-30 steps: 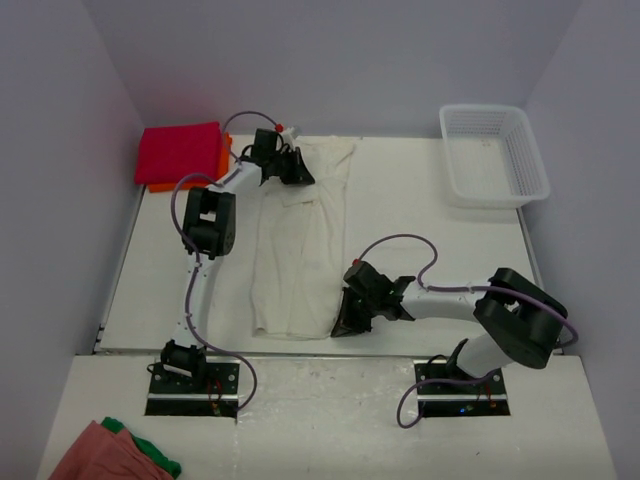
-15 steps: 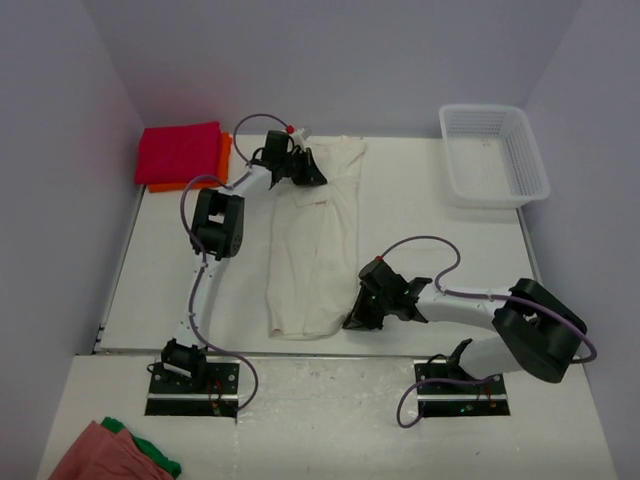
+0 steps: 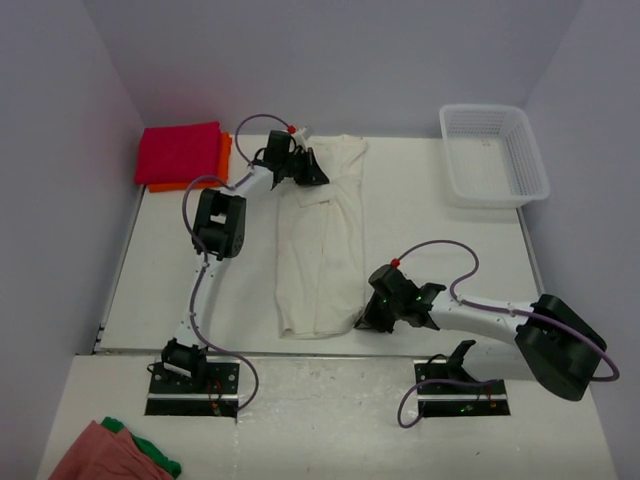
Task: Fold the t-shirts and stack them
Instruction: Rotate the tshirt 90 degrees
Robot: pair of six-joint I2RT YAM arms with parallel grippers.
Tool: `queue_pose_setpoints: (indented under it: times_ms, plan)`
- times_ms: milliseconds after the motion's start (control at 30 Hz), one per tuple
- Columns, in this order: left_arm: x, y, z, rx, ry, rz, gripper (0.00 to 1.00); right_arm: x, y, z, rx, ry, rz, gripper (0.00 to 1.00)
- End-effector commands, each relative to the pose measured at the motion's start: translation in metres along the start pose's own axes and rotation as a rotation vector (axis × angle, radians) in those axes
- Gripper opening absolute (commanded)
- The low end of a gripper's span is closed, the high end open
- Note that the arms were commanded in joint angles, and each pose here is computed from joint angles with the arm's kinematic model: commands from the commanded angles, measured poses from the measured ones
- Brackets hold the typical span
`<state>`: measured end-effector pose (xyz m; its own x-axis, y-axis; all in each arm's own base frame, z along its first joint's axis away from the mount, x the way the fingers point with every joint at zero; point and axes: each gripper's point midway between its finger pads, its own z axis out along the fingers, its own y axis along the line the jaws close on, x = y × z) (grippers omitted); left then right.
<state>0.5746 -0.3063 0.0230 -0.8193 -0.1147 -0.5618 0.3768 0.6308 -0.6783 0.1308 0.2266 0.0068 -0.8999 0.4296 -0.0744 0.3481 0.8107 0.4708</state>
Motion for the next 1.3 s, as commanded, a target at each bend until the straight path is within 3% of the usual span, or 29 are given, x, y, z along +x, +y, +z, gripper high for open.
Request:
queue_pose_setpoints:
  times_ms: [0,133,200,267,300,367,400,467,500,567,600,767,867,900,967,1000,1100,1167,1200,1233,1267]
  plan:
    - [0.001,-0.017,-0.016,-0.038,0.019,0.011,0.0,-0.002,-0.087,0.003,0.336,-0.048,-0.04,0.0]
    - [-0.019,-0.054,-0.055,-0.09,-0.04,0.06,0.0,-0.002,-0.083,0.004,0.344,-0.056,-0.075,0.0]
    - [-0.042,-0.079,-0.089,-0.197,-0.115,0.099,0.0,-0.002,-0.078,0.004,0.342,-0.07,-0.111,0.0]
    - [-0.031,-0.088,-0.108,-0.311,-0.111,0.093,0.03,0.0,-0.069,0.002,0.327,-0.077,-0.152,0.0]
    - [-0.05,-0.101,-0.138,-0.415,-0.207,0.115,0.05,-0.003,-0.067,0.002,0.324,-0.092,-0.165,0.0]
    - [-0.024,-0.108,-0.158,-0.56,-0.208,0.106,0.13,-0.003,-0.056,0.0,0.296,-0.095,-0.19,0.0]
    - [-0.022,-0.106,-0.191,-0.705,-0.279,0.101,0.16,-0.003,-0.054,0.0,0.287,-0.093,-0.204,0.0]
    - [-0.002,-0.121,-0.229,-0.839,-0.345,0.074,0.18,-0.002,-0.042,-0.003,0.248,-0.097,-0.236,0.0]
    - [0.03,-0.107,-0.236,-0.906,-0.301,0.075,0.19,-0.003,-0.037,-0.005,0.232,-0.105,-0.241,0.0]
    - [0.06,-0.116,-0.255,-0.924,-0.315,0.045,0.19,0.0,-0.024,-0.013,0.176,-0.12,-0.279,0.0]
    - [0.096,-0.095,-0.259,-0.968,-0.244,0.044,0.18,0.0,-0.018,-0.015,0.155,-0.128,-0.288,0.01]
    - [0.194,-0.08,-0.285,-0.978,-0.108,0.012,0.11,-0.003,0.006,-0.039,0.076,-0.165,-0.358,0.05]
    - [0.232,-0.095,-0.305,-0.947,-0.125,0.023,0.12,-0.004,0.018,-0.052,0.033,-0.185,-0.41,0.17]
    - [0.241,-0.095,-0.311,-0.961,-0.123,0.024,0.16,-0.003,0.022,-0.057,0.008,-0.192,-0.421,0.3]
    - [0.256,-0.101,-0.322,-0.971,-0.122,-0.007,0.18,-0.005,0.029,-0.064,-0.017,-0.207,-0.432,0.39]
    - [0.261,-0.104,-0.323,-0.963,-0.12,-0.009,0.2,-0.006,0.031,-0.067,-0.029,-0.211,-0.441,0.5]
    - [0.283,-0.122,-0.321,-0.913,-0.106,-0.027,0.21,-0.01,0.042,-0.075,-0.056,-0.237,-0.459,0.55]
    - [0.293,-0.126,-0.32,-0.912,-0.092,-0.028,0.21,-0.011,0.046,-0.074,-0.052,-0.234,-0.485,0.51]
    - [0.297,-0.129,-0.319,-0.905,-0.082,-0.026,0.2,-0.012,0.045,-0.073,-0.031,-0.233,-0.488,0.17]
    - [0.304,-0.134,-0.317,-0.891,-0.066,-0.012,0.18,-0.012,0.047,-0.069,-0.006,-0.226,-0.492,0.0]
    - [0.31,-0.135,-0.315,-0.89,-0.046,-0.002,0.05,-0.013,0.046,-0.067,0.014,-0.227,-0.493,0.0]
